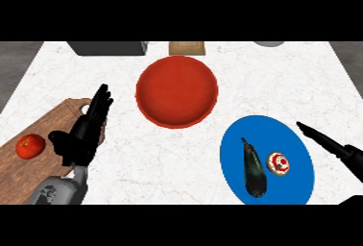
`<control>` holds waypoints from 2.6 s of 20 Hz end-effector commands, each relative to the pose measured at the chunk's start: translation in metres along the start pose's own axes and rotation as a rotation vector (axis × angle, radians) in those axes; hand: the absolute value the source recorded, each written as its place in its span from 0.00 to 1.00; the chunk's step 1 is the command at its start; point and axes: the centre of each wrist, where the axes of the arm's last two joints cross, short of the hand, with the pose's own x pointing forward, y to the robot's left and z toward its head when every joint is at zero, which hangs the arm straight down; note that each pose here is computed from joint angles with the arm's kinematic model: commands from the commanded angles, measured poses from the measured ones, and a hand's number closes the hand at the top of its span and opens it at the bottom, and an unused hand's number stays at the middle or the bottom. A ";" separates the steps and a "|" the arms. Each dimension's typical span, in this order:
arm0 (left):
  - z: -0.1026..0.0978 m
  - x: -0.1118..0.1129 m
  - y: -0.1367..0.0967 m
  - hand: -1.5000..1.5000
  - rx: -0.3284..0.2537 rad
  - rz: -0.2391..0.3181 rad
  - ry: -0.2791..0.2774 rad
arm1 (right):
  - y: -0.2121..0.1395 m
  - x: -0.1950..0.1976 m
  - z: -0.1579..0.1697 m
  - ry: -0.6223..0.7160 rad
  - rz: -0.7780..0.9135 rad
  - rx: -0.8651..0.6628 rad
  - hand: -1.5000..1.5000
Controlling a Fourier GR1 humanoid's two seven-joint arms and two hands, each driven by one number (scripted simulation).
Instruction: Pick the cupcake from the plate and place it in the bowl
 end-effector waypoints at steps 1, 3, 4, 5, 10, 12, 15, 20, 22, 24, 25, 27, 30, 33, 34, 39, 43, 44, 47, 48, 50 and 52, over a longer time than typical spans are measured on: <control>-0.006 0.000 0.000 0.50 -0.004 0.022 0.001 | -0.010 0.013 -0.011 -0.049 -0.064 0.011 0.00; 0.000 -0.001 -0.026 0.50 -0.007 0.000 0.004 | -0.011 0.006 0.008 -0.052 -0.090 0.010 0.00; -0.021 0.009 -0.006 0.50 -0.005 0.004 0.001 | 0.001 -0.017 -0.008 -0.059 -0.100 0.003 0.00; -0.001 0.010 -0.014 0.50 -0.009 -0.004 -0.011 | 0.007 -0.009 0.002 -0.048 -0.106 0.006 0.00; -0.007 0.014 -0.012 0.50 -0.015 0.006 0.012 | 0.002 -0.034 0.009 -0.027 -0.161 0.019 0.00; -0.001 0.006 -0.022 0.50 -0.011 0.018 0.003 | 0.013 -0.021 -0.004 -0.027 -0.167 0.051 0.00; 0.006 -0.012 0.003 0.50 -0.002 -0.003 -0.002 | 0.004 -0.030 -0.008 -0.001 -0.187 0.039 0.00; 0.000 0.002 -0.013 0.50 -0.011 0.007 0.024 | 0.044 -0.043 -0.016 0.013 -0.200 0.042 0.00; -0.001 -0.014 0.001 0.50 -0.019 0.015 0.006 | 0.036 -0.036 -0.009 -0.005 -0.184 0.042 0.00; -0.014 -0.014 -0.007 0.50 -0.008 0.012 0.001 | 0.036 -0.059 -0.028 -0.010 -0.195 0.040 0.00; 0.015 -0.002 -0.030 0.50 -0.014 0.019 -0.002 | 0.038 -0.047 -0.026 -0.003 -0.202 0.022 0.00; 0.012 0.013 -0.022 0.50 0.005 0.012 0.003 | 0.034 -0.055 -0.034 0.019 -0.146 0.012 0.00; -0.008 0.015 -0.012 0.50 -0.001 -0.001 0.004 | 0.041 -0.063 -0.041 0.077 -0.038 -0.027 0.00; 0.007 0.010 -0.005 0.50 -0.013 0.002 0.004 | 0.059 -0.065 -0.047 0.086 -0.004 -0.015 0.00; -0.001 0.001 -0.021 0.50 -0.015 0.001 -0.002 | 0.066 -0.072 -0.047 0.075 0.007 -0.004 0.00; 0.013 0.010 -0.014 0.50 -0.019 0.004 0.009 | 0.075 -0.084 -0.063 0.078 -0.032 0.054 0.00; 0.008 0.002 -0.011 0.50 0.000 0.011 0.000 | 0.073 -0.079 -0.055 -0.028 0.109 0.168 1.00; -0.001 -0.004 -0.011 0.50 0.010 -0.002 0.016 | 0.072 -0.064 -0.050 -0.063 0.144 0.154 1.00; 0.011 0.005 -0.016 0.50 -0.018 -0.022 -0.008 | 0.070 -0.076 -0.058 -0.077 0.180 0.175 1.00; -0.004 -0.014 -0.002 0.50 -0.014 0.015 0.000 | 0.078 -0.084 -0.064 -0.073 0.164 0.181 1.00; 0.001 0.002 -0.003 0.50 -0.004 0.017 0.015 | 0.083 -0.083 -0.053 -0.088 0.103 0.165 1.00; -0.006 0.003 -0.011 0.50 -0.005 0.013 -0.004 | 0.085 -0.094 -0.040 -0.093 0.081 0.172 1.00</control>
